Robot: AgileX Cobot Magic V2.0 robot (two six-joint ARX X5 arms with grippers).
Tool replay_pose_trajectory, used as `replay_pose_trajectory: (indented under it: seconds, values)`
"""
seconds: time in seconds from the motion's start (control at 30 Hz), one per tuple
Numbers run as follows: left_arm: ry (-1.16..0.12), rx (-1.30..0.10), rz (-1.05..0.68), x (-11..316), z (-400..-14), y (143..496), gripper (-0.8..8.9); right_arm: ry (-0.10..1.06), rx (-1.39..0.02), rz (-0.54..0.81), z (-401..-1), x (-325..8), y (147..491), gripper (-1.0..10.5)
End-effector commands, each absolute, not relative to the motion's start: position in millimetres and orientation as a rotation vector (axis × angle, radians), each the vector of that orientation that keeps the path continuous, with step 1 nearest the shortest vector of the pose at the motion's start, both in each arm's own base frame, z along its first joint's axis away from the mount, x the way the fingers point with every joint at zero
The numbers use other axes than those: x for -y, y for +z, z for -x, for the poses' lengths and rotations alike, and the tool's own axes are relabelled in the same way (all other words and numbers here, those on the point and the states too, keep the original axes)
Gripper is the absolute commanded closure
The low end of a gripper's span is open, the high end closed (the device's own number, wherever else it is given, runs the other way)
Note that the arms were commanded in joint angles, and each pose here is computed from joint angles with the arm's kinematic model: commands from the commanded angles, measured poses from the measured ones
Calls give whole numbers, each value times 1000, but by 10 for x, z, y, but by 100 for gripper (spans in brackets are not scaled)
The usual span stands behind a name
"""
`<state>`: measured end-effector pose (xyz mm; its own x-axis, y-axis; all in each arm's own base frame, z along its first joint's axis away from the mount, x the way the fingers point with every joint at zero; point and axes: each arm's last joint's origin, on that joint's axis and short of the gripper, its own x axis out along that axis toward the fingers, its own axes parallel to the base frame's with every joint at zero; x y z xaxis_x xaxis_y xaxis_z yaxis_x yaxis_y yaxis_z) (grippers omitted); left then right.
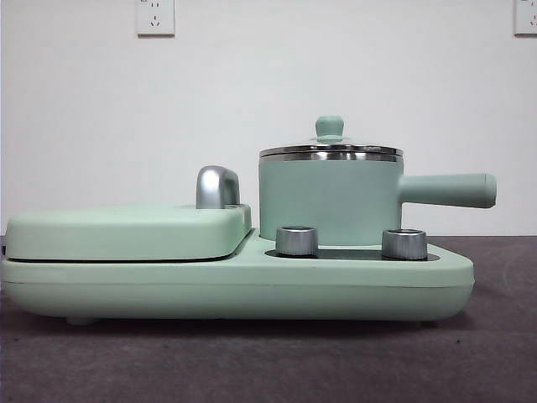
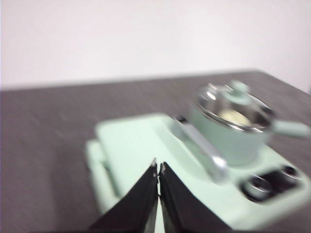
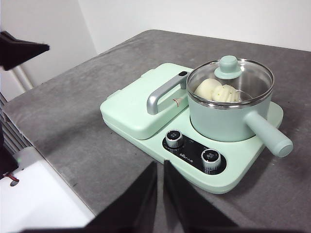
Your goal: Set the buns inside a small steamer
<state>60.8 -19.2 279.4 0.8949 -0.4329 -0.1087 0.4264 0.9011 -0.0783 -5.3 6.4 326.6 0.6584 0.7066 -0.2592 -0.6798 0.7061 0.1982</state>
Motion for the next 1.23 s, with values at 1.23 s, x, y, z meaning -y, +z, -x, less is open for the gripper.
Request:
replay_pose_trajectory:
  seconds: [1.23]
  values:
    - [-33, -177, 39, 8, -956, 1497, 807, 794, -311, -80, 61, -60, 3289, 926]
